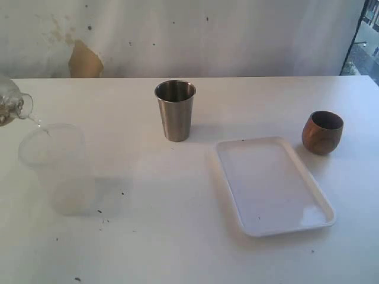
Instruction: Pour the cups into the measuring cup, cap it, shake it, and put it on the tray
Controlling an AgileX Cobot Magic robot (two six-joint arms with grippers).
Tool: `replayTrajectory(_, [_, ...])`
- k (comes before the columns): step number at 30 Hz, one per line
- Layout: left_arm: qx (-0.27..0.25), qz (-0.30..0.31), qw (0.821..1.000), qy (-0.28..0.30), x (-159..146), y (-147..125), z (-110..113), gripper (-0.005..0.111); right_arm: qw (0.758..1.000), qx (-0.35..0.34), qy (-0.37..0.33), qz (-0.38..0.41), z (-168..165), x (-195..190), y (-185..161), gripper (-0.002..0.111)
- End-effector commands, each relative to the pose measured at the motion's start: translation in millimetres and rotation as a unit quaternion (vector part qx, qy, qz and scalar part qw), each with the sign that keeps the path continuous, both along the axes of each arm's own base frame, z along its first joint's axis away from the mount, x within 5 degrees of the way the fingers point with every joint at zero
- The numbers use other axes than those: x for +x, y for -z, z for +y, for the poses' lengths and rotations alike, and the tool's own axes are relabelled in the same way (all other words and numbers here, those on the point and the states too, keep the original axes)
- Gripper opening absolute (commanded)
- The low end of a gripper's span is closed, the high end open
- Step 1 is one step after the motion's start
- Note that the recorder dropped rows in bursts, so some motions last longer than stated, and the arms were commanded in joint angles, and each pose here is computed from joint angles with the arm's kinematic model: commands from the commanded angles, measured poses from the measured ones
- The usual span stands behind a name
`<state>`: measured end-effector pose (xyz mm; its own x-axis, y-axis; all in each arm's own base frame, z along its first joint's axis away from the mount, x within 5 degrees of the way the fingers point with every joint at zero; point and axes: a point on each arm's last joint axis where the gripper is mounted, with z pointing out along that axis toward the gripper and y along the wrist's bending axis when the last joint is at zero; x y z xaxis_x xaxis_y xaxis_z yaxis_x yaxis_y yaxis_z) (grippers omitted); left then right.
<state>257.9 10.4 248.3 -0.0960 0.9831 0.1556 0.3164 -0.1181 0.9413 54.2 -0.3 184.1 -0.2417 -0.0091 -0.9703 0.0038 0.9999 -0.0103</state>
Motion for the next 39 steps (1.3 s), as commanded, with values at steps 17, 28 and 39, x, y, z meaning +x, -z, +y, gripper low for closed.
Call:
replayTrajectory(17, [0.052,-0.057,0.997,0.017,3.4,-17.2,-0.4,0.0,1.0,0.002,0.002,-0.006,-0.2,-0.2,-0.1,0.0])
replayTrajectory(28, [0.056,-0.066,0.996,0.03,11.8,-34.1,-2.7,0.0,1.0,0.002,0.002,-0.006,-0.2,-0.2,-0.1,0.0])
replayTrajectory(39, [0.077,-0.043,0.995,0.055,11.4,-30.3,-5.8,0.0,1.0,0.002,0.002,-0.006,-0.2,-0.2,-0.1,0.0])
